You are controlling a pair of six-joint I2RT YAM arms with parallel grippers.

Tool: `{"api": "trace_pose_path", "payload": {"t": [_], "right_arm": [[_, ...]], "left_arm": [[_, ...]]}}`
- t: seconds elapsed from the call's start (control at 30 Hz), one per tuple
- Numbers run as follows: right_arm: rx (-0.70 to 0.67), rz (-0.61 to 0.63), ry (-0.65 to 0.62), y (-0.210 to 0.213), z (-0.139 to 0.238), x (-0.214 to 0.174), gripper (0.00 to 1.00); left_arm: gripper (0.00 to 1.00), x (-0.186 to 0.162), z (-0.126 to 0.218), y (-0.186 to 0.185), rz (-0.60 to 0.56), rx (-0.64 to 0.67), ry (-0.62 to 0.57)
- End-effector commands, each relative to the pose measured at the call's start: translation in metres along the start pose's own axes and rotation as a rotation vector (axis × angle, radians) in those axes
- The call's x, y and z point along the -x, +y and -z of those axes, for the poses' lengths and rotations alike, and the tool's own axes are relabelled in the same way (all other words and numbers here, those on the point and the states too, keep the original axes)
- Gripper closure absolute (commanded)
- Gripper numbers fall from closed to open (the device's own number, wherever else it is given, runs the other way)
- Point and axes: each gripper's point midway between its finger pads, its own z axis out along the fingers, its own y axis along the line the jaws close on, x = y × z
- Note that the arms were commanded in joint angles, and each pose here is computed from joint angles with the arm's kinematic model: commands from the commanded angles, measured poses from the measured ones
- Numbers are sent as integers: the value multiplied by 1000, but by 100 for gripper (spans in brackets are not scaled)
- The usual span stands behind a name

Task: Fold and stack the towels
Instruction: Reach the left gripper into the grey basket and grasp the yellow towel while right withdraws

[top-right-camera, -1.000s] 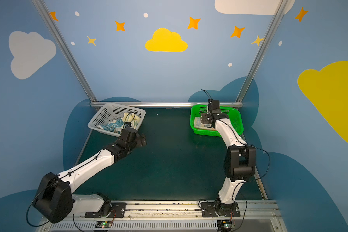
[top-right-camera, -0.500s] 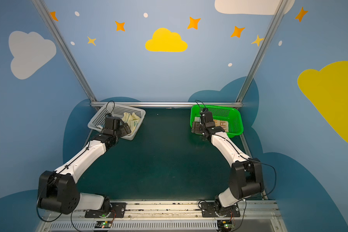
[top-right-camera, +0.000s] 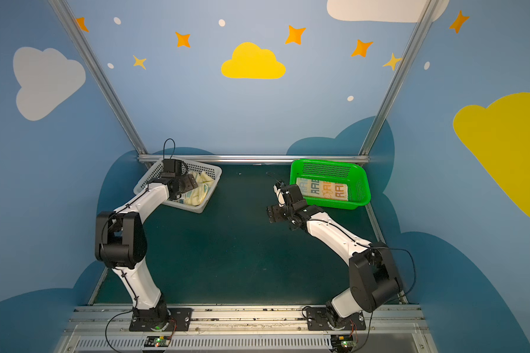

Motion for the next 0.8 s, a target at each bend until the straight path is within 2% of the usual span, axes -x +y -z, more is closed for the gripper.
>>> {"api": "trace_pose_path", "payload": {"t": [0.0, 0.2, 0.43, 0.67, 0.77], "right_arm": [[17, 26, 45, 10, -9, -5, 12], [67, 30, 72, 27, -17, -7, 12], [106, 32, 95, 38, -26, -6, 16], [124, 45, 86, 49, -20, -1, 19], [123, 55, 74, 53, -16, 2, 19]], "left_arm": [[7, -4, 12, -33, -16, -123, 24], [7, -10, 33, -51, -17, -180, 8], [18, -33, 33, -51, -98, -121, 26], [51, -45, 10, -34, -104, -5, 76], [65, -44, 7, -36, -107, -14, 66]]}}
